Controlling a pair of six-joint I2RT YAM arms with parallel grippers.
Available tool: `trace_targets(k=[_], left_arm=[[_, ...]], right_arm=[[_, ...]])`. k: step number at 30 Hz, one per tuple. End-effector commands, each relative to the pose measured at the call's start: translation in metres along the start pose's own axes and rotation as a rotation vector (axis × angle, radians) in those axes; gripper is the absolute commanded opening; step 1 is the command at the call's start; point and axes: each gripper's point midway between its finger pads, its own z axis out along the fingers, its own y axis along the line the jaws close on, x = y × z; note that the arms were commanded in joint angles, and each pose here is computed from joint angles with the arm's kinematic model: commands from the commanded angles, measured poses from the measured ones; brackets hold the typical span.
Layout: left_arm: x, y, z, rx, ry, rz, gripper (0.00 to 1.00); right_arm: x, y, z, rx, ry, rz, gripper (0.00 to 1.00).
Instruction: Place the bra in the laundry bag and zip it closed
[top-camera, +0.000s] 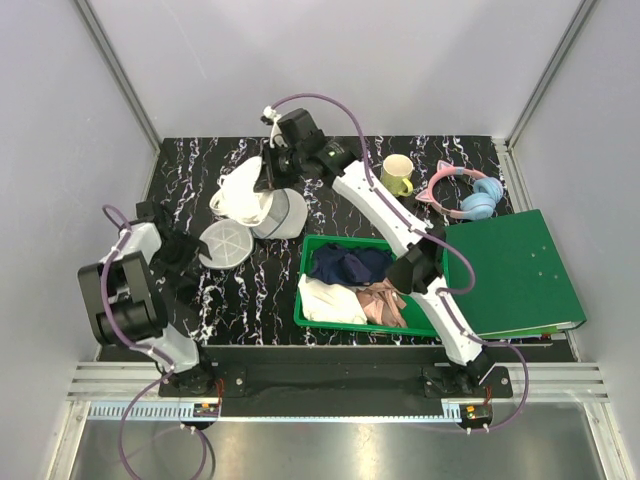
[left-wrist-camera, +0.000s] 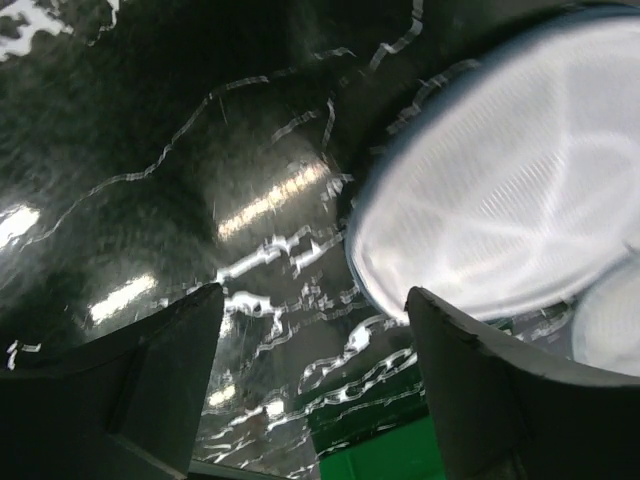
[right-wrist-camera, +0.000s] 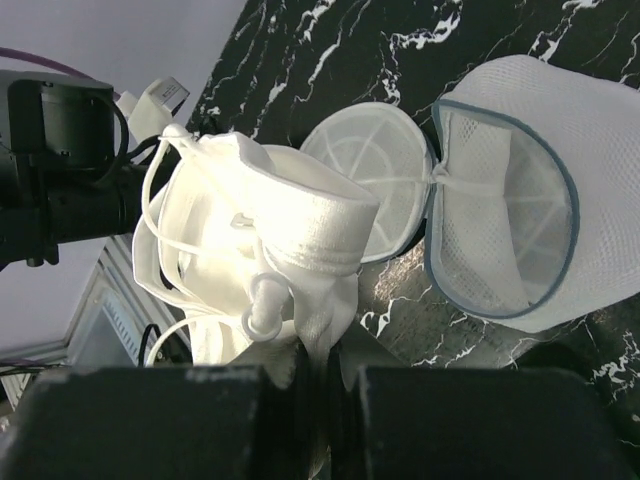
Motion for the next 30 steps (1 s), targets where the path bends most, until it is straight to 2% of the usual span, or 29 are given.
trace_targets(k=[1,6,7,9,10,11,14,19,25,30], left_arm=[[-0.018,-0.017,0.016,0.046,-0.027,-0.022,0.71],[-0.029,-0.031,0.030,0.109,-0.044,-0.005,0.52],[-0.029,-0.034,0.030,0.124,-0.040,-0.001,0.45],[-0.030,-0.037,0.035,0.132,-0.035,0.021,0.35],[-0.032,-0.039,0.034,0.134,-0.039,0.029,0.15],[-0.032,-0.037,0.035,0.128,-0.038,0.046,0.00],[-0.033,-0.033,0.026,0.112,-0.058,0.075,0.00],[-0.030,-0.038,-0.032,0.168,-0.164,0.142,0.00],[0.003,-0.041,-0.099,0.228,-0.230,0.275,0.00],[0.045,-0.045,-0.125,0.279,-0.217,0.418,0.00]], right_arm=[[0.003,-0.002,0.020,-0.011,-0.006,-0.017,0.00],[0.025,-0.023,0.045,0.075,0.028,-0.038,0.00],[0.027,-0.024,0.048,0.087,0.029,-0.050,0.00],[0.027,-0.033,0.055,0.115,0.019,-0.064,0.00],[0.028,-0.036,0.058,0.127,0.018,-0.066,0.00],[0.027,-0.039,0.059,0.136,0.013,-0.070,0.00],[0.032,-0.046,0.065,0.157,0.022,-0.089,0.00],[0.038,-0.065,0.065,0.249,0.034,-0.152,0.00],[0.038,-0.075,0.058,0.302,0.042,-0.190,0.00],[0.041,-0.083,0.044,0.372,0.058,-0.217,0.00]])
